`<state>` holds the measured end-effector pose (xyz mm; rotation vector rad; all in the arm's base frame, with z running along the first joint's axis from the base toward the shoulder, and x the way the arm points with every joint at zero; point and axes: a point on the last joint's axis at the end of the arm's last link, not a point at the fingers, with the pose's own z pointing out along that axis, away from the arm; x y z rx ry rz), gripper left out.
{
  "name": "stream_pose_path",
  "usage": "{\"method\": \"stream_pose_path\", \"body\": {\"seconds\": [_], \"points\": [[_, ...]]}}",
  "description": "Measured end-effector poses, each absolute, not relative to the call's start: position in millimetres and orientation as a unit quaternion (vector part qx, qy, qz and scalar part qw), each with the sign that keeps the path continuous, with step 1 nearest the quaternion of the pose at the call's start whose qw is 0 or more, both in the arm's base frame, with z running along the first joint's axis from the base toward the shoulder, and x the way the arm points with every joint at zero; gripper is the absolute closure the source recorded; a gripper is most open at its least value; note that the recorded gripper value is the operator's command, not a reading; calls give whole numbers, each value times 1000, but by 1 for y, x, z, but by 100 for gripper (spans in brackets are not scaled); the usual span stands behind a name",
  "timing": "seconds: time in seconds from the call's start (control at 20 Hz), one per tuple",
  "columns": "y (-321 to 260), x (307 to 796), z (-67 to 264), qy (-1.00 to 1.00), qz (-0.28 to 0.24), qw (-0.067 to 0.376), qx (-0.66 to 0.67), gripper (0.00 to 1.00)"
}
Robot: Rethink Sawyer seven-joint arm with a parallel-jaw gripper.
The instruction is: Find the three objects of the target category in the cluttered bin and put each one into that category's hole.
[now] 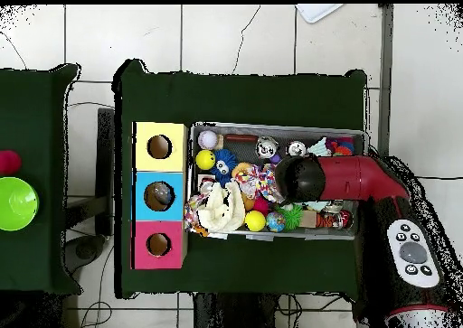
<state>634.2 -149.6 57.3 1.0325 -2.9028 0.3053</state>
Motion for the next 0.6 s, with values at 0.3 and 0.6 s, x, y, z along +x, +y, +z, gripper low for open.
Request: {"method": "stream_pose_path", "body": {"seconds": [0.3,0.6], "points": [[-151,629,53,-938,98,30,331,0],[-159,623,41,-942,91,33,322,0]]}}
